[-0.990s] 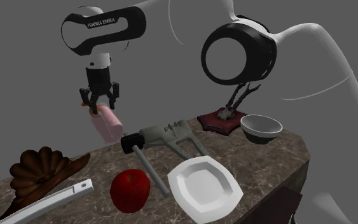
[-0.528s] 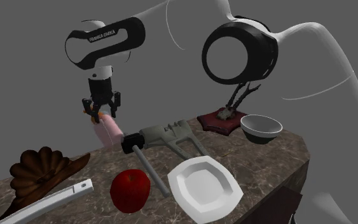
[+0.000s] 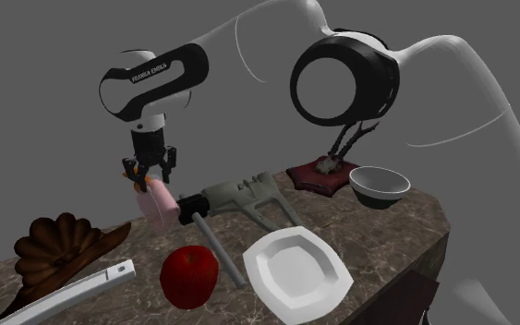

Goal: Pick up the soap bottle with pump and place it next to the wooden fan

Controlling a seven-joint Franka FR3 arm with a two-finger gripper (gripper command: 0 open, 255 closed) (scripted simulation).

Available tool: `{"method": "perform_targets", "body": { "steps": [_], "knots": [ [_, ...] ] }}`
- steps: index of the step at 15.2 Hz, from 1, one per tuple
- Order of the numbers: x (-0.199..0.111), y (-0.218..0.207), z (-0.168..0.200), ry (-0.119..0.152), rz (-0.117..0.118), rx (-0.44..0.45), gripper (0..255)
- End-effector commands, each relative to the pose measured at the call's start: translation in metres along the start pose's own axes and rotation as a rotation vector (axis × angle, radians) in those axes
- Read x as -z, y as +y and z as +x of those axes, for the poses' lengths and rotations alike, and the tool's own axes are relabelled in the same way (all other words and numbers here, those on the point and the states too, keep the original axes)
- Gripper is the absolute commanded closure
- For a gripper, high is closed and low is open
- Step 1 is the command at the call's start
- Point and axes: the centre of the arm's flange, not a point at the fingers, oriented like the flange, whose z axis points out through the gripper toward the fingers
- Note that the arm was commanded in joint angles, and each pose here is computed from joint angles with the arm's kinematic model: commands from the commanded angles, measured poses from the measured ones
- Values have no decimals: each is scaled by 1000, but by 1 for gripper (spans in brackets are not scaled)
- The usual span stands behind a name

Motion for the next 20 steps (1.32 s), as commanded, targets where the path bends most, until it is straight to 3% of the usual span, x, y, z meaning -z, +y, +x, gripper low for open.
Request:
{"method": "perform_targets", "body": {
  "steps": [1, 6, 13, 14, 19, 20],
  "knots": [
    [-12, 2, -1, -1, -2, -1, 255],
    [-39, 2, -1, -1, -2, -1, 255],
    [-39, 2, -1, -1, -2, -1, 255],
    [-40, 0, 0, -1, -2, -1, 0],
    [-39, 2, -1, -1, -2, -1, 0],
    [-26, 2, -1, -1, -2, -1, 0]
  ]
}}
